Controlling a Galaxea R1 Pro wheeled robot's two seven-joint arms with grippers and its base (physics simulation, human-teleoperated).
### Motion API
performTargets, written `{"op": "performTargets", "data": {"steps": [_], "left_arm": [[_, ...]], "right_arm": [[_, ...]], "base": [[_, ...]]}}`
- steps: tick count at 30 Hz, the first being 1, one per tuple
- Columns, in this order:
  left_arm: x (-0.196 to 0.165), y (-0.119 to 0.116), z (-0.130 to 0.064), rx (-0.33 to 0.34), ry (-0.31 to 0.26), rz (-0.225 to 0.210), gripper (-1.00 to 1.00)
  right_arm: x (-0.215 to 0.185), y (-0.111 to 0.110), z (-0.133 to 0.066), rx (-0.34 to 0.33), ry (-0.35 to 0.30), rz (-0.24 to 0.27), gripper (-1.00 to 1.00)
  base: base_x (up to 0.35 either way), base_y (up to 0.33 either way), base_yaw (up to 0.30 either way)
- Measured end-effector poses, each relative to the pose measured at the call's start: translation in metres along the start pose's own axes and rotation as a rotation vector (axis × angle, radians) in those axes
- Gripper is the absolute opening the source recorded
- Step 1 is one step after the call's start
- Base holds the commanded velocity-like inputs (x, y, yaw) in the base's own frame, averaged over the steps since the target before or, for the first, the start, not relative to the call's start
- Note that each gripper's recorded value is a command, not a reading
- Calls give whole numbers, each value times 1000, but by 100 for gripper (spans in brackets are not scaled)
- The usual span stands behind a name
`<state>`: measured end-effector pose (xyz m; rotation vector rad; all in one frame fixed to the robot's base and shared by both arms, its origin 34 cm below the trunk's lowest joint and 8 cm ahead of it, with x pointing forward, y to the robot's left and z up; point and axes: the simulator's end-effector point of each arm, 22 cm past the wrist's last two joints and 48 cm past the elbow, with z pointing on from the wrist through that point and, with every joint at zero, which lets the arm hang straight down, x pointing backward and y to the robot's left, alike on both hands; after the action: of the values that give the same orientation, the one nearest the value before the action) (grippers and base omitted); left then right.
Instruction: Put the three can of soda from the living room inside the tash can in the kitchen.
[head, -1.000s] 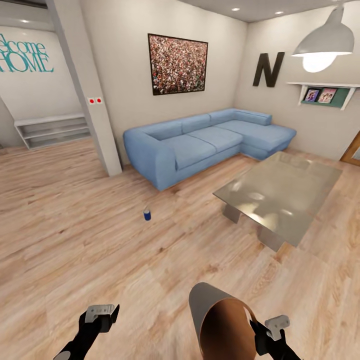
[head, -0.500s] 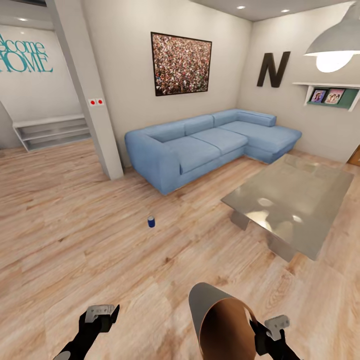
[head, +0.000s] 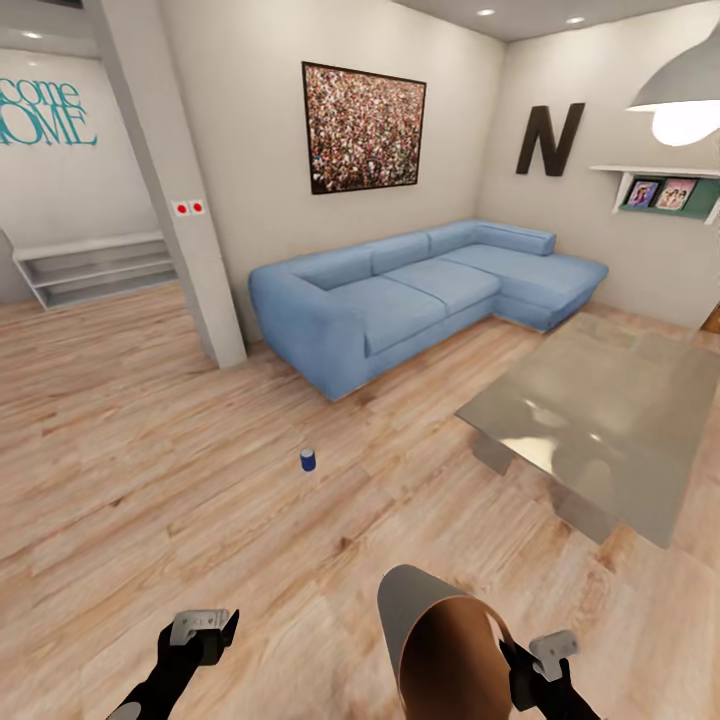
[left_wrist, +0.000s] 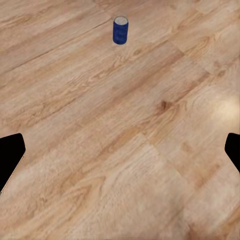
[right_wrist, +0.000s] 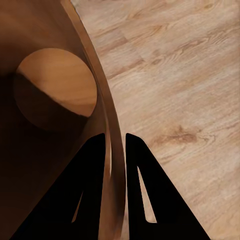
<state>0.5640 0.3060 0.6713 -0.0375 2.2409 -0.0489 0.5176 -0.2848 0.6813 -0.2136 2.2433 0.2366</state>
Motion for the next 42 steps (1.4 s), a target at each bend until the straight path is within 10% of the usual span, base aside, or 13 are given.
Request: {"op": "performTargets", "data": {"steps": [42], "left_arm": [[-18,0,-3,0,-37,-1,100]], "right_arm": [[-16,-1,-2,3,-34,-9,-100]], "base": [[276,180,-135]]}}
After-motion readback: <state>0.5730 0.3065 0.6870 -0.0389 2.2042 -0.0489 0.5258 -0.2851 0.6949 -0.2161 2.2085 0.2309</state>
